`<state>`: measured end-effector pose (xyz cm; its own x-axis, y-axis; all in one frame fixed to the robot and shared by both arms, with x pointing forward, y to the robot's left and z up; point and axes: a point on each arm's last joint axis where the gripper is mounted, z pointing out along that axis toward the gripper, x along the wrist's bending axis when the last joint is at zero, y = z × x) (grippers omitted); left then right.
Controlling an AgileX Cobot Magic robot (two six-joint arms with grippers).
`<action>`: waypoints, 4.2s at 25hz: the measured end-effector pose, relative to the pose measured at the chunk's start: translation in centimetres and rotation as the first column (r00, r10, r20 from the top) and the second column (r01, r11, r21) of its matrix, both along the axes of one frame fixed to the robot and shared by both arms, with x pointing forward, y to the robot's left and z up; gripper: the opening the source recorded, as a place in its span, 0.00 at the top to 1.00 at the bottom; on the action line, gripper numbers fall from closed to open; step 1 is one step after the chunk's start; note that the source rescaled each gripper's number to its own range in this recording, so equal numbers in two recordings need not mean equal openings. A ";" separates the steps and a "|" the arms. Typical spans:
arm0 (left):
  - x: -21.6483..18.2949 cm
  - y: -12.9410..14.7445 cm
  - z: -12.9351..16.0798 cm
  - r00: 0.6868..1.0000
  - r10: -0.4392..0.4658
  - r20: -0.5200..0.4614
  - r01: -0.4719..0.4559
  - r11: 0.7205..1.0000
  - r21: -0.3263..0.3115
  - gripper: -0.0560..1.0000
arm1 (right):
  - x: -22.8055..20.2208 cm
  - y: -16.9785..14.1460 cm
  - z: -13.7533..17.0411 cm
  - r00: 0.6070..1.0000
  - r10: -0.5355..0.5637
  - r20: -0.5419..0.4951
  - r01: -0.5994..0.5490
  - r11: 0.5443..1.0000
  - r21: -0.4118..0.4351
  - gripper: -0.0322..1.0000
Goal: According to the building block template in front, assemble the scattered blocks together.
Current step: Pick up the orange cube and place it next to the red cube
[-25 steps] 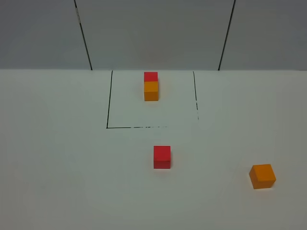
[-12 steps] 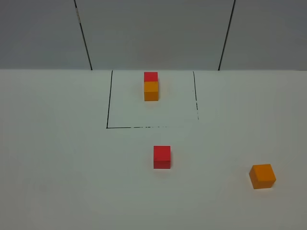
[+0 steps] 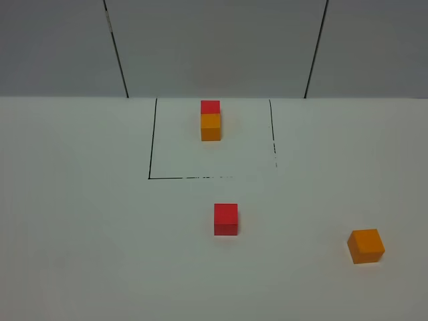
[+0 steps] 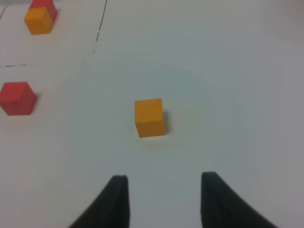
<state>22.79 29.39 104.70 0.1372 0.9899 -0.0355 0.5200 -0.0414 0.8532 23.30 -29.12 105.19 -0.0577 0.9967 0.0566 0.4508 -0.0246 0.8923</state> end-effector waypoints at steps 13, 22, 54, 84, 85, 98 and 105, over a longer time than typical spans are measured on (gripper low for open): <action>0.0 0.0 0.0 1.000 0.000 0.000 0.000 1.000 0.000 0.33 | 0.0 0.0 0.0 1.000 0.000 0.001 0.000 1.000 0.000 0.97; 0.0 0.0 0.0 1.000 0.000 0.000 0.000 1.000 0.000 0.33 | 0.0 0.0 0.0 1.000 0.000 0.001 0.000 1.000 0.000 0.97; 0.0 0.0 0.0 1.000 0.000 0.000 0.000 1.000 0.000 0.33 | 6.1 1.3 0.9 0.955 0.133 -0.265 -0.112 0.989 0.095 0.00; 0.0 0.0 0.0 1.000 0.001 0.000 -0.001 1.000 0.000 0.33 | 29.7 7.1 -11.2 0.597 0.080 -0.798 -0.191 0.981 -0.045 0.00; 0.0 0.0 0.0 1.000 0.001 0.000 -0.001 1.000 0.000 0.33 | 29.8 7.0 -11.5 0.593 0.077 -0.801 -0.195 0.980 -0.050 0.00; 0.0 0.0 0.0 1.000 0.001 0.000 -0.001 1.000 0.000 0.33 | 31.3 5.8 -14.4 0.602 0.048 -0.797 -0.185 0.979 -0.081 0.00; 0.0 0.0 0.0 1.000 0.001 0.000 -0.001 1.000 0.000 0.33 | 31.6 5.4 -15.3 0.602 0.040 -0.797 -0.171 0.982 -0.080 0.00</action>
